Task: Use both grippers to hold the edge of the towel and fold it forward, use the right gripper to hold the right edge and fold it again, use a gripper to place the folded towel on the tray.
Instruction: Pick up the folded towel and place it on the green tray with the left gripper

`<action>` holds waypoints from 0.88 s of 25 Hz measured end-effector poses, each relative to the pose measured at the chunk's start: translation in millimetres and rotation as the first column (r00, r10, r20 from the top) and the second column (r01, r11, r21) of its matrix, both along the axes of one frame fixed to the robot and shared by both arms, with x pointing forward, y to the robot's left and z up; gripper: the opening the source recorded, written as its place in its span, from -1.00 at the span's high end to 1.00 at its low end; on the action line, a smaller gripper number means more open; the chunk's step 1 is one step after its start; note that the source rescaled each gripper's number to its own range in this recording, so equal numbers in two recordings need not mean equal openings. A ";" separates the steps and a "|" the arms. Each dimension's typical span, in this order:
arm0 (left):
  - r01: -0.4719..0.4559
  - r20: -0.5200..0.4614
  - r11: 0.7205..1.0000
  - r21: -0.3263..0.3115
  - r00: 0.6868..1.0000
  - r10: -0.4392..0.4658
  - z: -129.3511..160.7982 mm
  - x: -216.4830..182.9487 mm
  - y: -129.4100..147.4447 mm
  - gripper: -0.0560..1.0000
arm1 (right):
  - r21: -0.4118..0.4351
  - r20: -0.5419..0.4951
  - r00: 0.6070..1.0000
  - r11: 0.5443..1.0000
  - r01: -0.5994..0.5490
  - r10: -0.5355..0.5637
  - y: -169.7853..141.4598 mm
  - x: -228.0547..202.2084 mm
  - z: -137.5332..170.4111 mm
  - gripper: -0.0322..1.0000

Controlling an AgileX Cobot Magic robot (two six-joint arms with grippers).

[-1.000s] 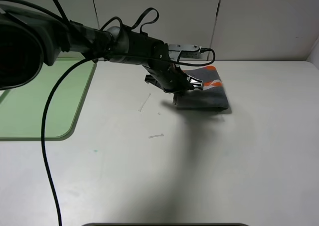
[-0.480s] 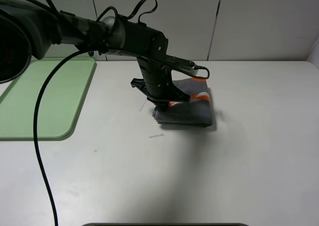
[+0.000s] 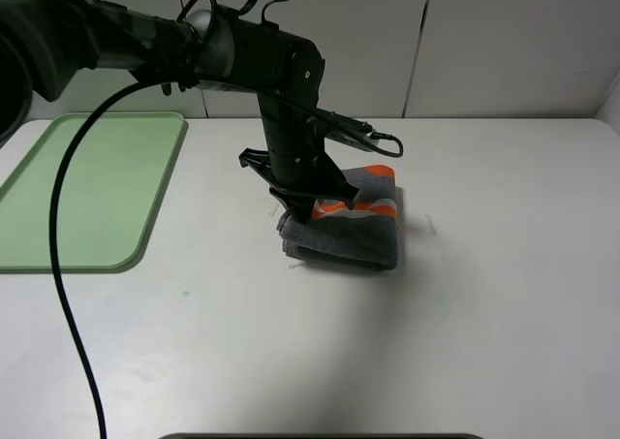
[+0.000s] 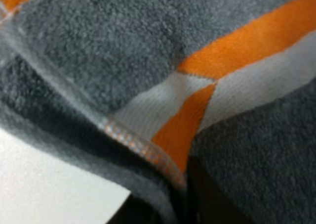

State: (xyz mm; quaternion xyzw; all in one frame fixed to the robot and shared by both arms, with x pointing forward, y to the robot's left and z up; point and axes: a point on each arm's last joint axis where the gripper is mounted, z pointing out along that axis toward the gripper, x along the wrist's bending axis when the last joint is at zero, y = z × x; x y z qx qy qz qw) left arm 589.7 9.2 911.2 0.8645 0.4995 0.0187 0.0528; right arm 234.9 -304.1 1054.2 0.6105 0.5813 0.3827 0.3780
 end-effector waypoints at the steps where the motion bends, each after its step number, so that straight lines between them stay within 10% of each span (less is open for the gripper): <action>1: 0.000 0.003 1.000 -0.002 1.000 0.000 2.5 -0.2 0.1 0.82 | 0.000 0.000 1.000 1.000 0.000 0.000 0.0 0.0 0.0 -1.00; 22: -0.016 -0.002 1.000 0.001 1.000 0.016 6.0 -1.1 1.2 0.75 | 0.000 0.000 1.000 1.000 0.000 0.000 0.0 0.0 0.0 -1.00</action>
